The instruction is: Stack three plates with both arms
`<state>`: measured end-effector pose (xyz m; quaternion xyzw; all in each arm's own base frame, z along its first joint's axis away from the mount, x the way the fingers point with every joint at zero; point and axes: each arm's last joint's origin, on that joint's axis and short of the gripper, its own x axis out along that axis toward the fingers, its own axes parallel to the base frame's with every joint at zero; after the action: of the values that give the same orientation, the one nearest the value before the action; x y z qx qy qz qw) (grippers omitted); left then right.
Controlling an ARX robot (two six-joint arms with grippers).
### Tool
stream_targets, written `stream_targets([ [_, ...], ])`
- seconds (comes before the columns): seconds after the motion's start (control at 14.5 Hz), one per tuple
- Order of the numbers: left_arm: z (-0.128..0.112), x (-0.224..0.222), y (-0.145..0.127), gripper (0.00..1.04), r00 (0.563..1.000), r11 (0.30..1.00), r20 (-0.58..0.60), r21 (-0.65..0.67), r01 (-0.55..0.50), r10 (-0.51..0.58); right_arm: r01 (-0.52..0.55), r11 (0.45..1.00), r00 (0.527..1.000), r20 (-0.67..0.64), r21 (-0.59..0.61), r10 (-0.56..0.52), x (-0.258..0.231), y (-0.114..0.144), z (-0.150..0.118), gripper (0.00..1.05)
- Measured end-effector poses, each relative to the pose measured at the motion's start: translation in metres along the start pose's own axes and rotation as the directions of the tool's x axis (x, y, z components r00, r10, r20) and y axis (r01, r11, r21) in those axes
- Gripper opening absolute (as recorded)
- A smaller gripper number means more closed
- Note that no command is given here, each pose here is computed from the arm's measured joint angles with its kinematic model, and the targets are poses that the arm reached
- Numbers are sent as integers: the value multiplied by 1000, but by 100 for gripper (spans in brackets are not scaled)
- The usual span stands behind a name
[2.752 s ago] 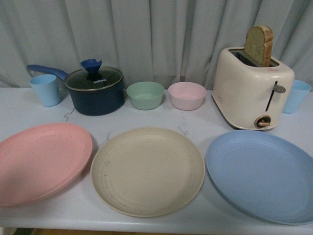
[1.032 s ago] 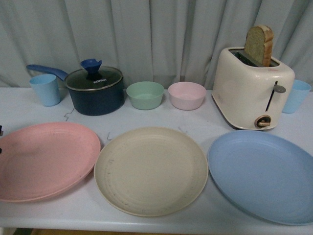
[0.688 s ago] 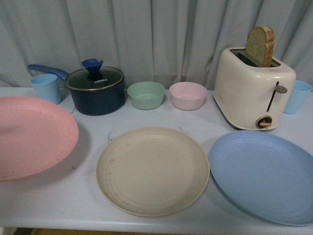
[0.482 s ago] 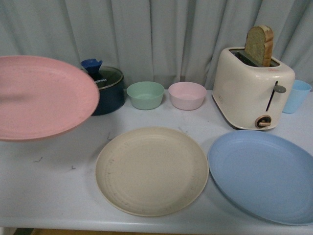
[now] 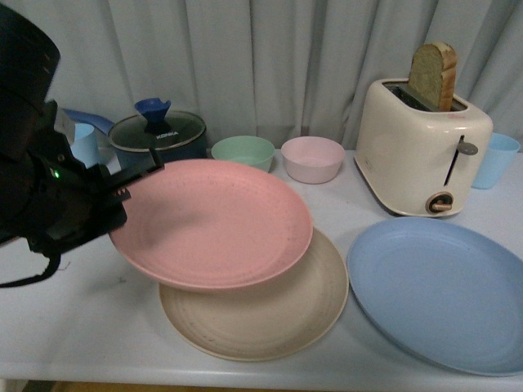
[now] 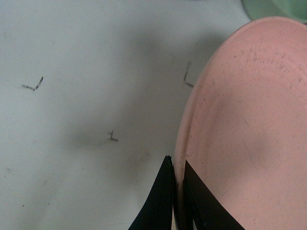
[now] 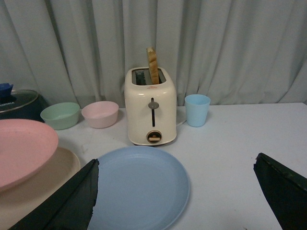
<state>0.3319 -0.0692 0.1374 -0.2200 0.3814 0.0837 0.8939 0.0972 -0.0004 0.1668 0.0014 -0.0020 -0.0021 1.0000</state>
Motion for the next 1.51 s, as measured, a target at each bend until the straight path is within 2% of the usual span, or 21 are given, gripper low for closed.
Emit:
stream_targets([
  [0.21,-20,26,1,3,996,998,-72,-47,-46,43,0,1000,1000,0,0,0,0,0,0,98],
  [0.48,-32,31,-12,3,998,998,-59,-52,-24,21,0,1000,1000,0,0,0,0,0,0,98],
  [0.55,-36,31,-14,7,998,998,-63,-53,-16,13,0,1000,1000,0,0,0,0,0,0,98],
  [0.83,-46,24,-11,55,999,998,-41,-53,25,-27,0,1000,1000,0,0,0,0,0,0,98],
  [0.89,-41,11,-14,67,996,995,4,-50,85,-85,0,1000,1000,0,0,0,0,0,0,98],
  [1.03,-24,-33,-24,91,957,972,168,40,232,-235,0,1000,1000,0,0,0,0,0,0,98],
  [1.1,-12,-64,-24,100,908,955,297,113,273,-295,0,1000,1000,0,0,0,0,0,0,98],
  [1.17,-1,-81,-27,95,847,943,415,175,284,-332,0,1000,1000,0,0,0,0,0,0,98],
  [1.24,-4,-81,-16,83,760,946,565,242,217,-320,0,1000,1000,1,0,0,0,0,0,98],
  [1.31,-25,-76,12,70,764,936,577,338,99,-289,1,1000,1000,0,0,-1,0,0,0,98],
  [1.38,-34,-83,31,58,751,918,594,394,39,-287,1,1000,1000,0,0,-1,0,0,0,98],
  [1.44,-27,-99,38,45,700,912,645,410,19,-305,0,1000,1000,0,0,0,0,0,0,98],
  [1.51,-40,-113,60,16,704,898,640,441,-6,-310,0,1000,1000,0,0,0,0,0,0,98],
])
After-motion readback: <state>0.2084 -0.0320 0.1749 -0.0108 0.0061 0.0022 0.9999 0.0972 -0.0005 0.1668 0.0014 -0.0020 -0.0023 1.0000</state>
